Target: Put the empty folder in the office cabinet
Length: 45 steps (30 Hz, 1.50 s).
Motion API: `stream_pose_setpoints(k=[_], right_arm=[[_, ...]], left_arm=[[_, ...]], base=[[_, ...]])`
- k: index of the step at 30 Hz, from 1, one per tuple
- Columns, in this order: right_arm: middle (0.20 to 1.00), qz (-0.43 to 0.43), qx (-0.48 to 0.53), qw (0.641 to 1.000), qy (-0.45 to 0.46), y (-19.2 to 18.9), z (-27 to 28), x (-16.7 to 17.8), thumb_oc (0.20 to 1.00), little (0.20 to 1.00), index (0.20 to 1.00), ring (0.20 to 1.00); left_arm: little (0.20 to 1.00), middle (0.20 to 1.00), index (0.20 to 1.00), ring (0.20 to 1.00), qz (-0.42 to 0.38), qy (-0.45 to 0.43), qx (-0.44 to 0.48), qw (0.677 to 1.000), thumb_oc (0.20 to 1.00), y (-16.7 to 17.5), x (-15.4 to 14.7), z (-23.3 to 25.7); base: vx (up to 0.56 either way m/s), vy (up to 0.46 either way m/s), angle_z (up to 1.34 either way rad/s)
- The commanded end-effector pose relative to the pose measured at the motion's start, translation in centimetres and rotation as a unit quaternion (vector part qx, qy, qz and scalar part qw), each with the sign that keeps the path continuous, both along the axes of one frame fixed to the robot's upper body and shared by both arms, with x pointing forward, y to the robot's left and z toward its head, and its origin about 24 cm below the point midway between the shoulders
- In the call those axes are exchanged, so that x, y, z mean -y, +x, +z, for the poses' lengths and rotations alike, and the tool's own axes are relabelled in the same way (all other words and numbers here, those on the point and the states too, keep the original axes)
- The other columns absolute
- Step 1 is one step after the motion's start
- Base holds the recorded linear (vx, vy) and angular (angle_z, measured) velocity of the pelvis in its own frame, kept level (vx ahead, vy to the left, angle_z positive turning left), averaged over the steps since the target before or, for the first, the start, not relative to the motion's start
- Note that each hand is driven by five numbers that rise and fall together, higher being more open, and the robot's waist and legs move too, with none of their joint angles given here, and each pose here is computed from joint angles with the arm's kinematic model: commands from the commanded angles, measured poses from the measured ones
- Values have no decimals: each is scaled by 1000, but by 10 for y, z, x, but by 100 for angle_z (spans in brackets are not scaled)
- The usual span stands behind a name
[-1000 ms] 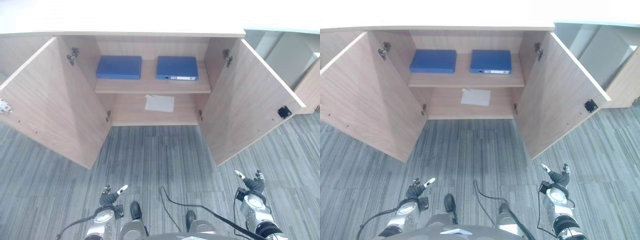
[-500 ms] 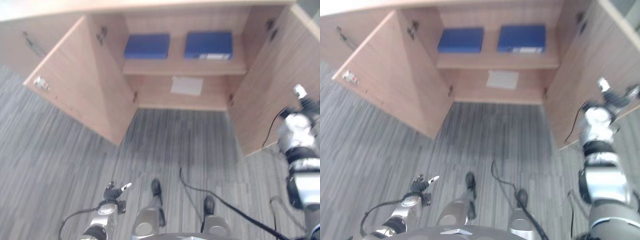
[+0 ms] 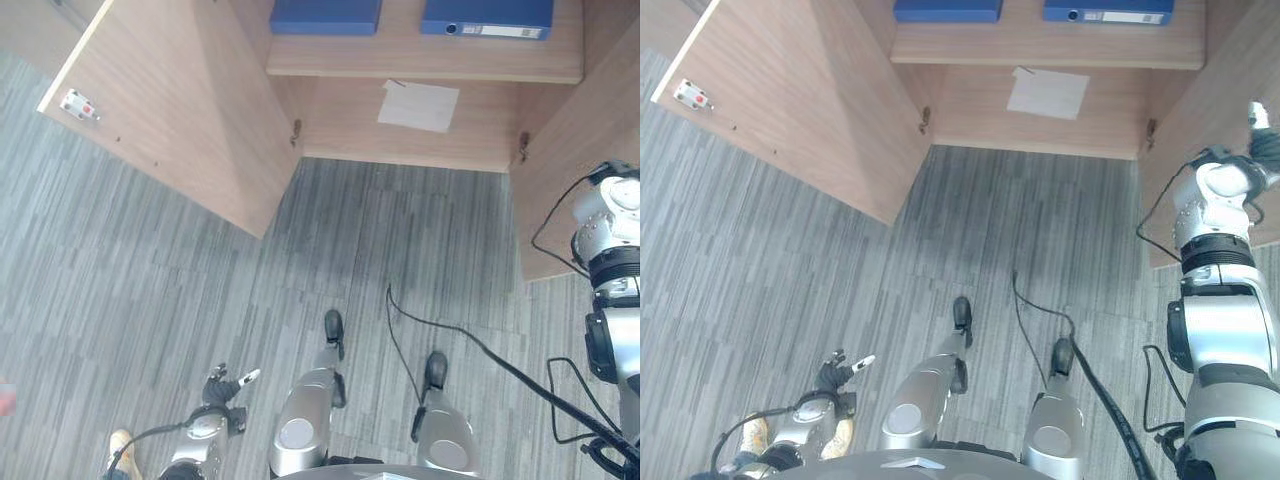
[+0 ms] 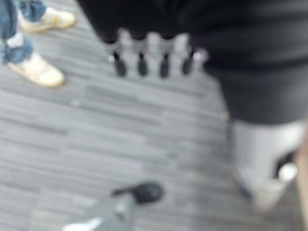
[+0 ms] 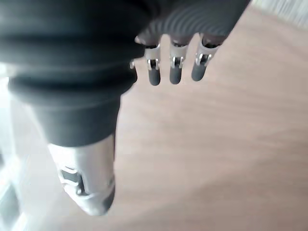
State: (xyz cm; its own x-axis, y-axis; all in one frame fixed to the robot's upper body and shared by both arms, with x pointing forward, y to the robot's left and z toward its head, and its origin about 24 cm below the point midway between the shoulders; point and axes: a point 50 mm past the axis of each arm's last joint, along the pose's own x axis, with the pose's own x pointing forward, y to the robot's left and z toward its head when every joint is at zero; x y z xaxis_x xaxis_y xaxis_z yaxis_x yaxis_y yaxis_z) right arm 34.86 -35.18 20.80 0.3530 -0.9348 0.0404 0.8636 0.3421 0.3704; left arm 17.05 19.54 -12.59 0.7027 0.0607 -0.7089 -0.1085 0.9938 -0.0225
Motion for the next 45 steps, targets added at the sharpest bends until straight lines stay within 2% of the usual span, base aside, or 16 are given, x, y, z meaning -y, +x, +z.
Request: stream_pose_setpoints(k=[1,5,13,17,23,31,39,40,41,42,45], right_arm=[[1000,-86,26,996,-3,-4,25,-7,1000,1000,1000,1000],[1000,-116,2,993,-2,-7,14,-6,1000,1000,1000,1000],[1000,-256,-1,966,17,-30,8,11,1000,1000,1000,1000],[1000,-298,-3,954,38,-37,1,13,1000,1000,1000,1000],[1000,-295,0,954,45,-45,-22,16,1000,1000,1000,1000],[1000,-214,33,976,-17,-38,1,21,1000,1000,1000,1000],[1000,-50,77,992,-82,-22,37,15,1000,1000,1000,1000],[1000,3,69,993,-96,-15,38,9,1000,1000,1000,1000],[1000,3,69,993,-96,-15,38,9,1000,1000,1000,1000],[1000,58,58,991,-106,-7,37,4,1000,1000,1000,1000],[1000,130,60,982,-122,4,42,-7,1000,1000,1000,1000]], left_arm=[[1000,1000,1000,1000,-9,24,19,1000,1000,14,-6,6],[1000,1000,1000,1000,-7,15,24,1000,1000,16,-1,8],[1000,1000,1000,1000,-7,10,2,1000,1000,16,0,4],[1000,1000,1000,1000,-9,10,-1,1000,1000,15,0,4],[1000,1000,1000,1000,-4,25,-17,1000,1000,11,-4,2],[1000,1000,1000,1000,5,39,-29,999,1000,13,-9,2],[1000,1000,1000,1000,-1,28,-25,999,1000,12,-13,4],[1000,1000,1000,1000,0,23,-26,999,1000,13,-12,4],[1000,1000,1000,1000,0,23,-26,999,1000,13,-12,4],[1000,1000,1000,1000,6,19,-29,999,1000,12,-12,4],[1000,1000,1000,1000,12,17,-33,999,1000,12,-16,4]], base=[[13,113,0],[15,87,-6],[10,77,-5],[17,35,-6],[65,-28,-3],[16,-94,-3],[-10,-40,-3],[0,0,0],[65,4,-1],[50,11,1],[25,8,2]])
